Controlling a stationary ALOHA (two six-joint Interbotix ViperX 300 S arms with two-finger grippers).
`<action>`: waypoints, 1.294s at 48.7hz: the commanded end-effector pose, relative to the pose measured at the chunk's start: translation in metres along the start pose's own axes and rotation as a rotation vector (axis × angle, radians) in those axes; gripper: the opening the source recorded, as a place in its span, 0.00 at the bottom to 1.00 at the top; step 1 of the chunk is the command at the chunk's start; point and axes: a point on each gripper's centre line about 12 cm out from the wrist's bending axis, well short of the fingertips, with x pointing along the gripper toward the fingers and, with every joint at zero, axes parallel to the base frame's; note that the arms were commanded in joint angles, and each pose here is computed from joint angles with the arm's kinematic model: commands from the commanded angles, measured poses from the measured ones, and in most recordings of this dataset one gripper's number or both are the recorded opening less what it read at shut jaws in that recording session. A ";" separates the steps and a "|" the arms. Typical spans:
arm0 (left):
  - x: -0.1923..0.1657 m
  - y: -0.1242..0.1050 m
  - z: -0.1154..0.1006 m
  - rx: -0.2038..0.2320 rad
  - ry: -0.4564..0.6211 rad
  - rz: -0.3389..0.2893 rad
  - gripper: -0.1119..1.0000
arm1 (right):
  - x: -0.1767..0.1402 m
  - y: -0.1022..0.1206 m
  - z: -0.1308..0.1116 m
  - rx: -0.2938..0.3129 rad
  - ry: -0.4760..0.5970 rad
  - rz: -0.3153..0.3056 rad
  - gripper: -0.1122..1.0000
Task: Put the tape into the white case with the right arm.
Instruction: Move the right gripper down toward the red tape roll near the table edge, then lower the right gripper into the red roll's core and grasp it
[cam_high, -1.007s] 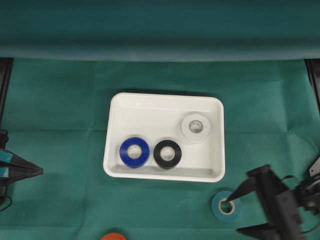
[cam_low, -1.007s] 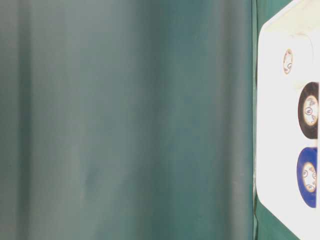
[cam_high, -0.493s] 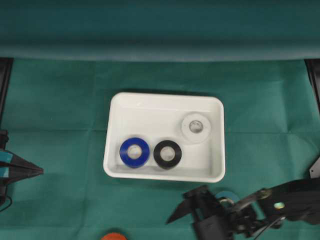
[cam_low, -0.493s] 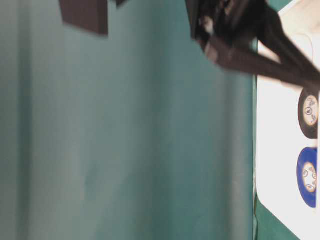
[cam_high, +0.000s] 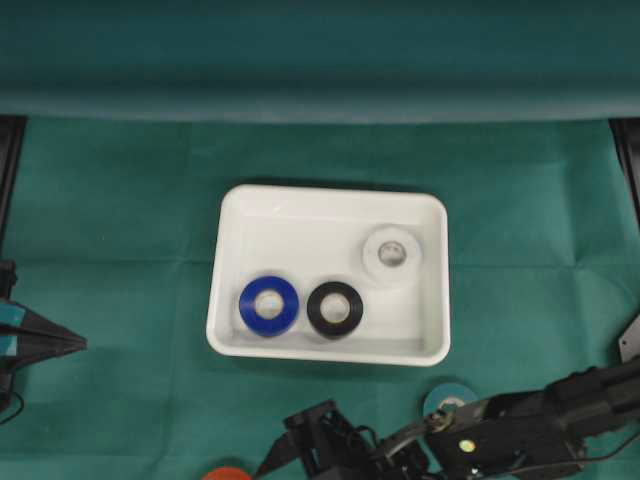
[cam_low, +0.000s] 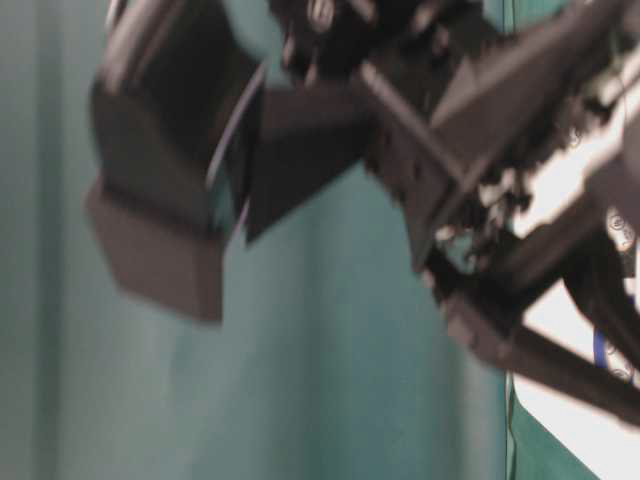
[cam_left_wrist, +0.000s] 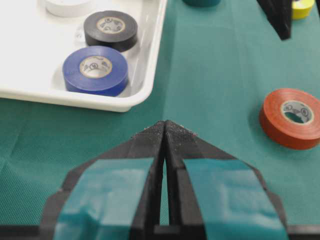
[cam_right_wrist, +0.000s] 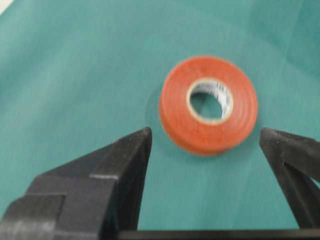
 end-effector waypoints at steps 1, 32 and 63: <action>0.000 0.000 0.005 -0.002 -0.012 0.002 0.10 | 0.004 0.006 0.023 -0.007 -0.043 0.003 0.71; 0.000 0.000 0.005 -0.002 -0.014 0.002 0.10 | 0.043 0.015 0.025 0.022 -0.019 0.006 0.71; 0.000 0.000 0.004 -0.002 -0.012 0.002 0.10 | 0.074 0.005 0.004 0.092 0.061 -0.035 0.70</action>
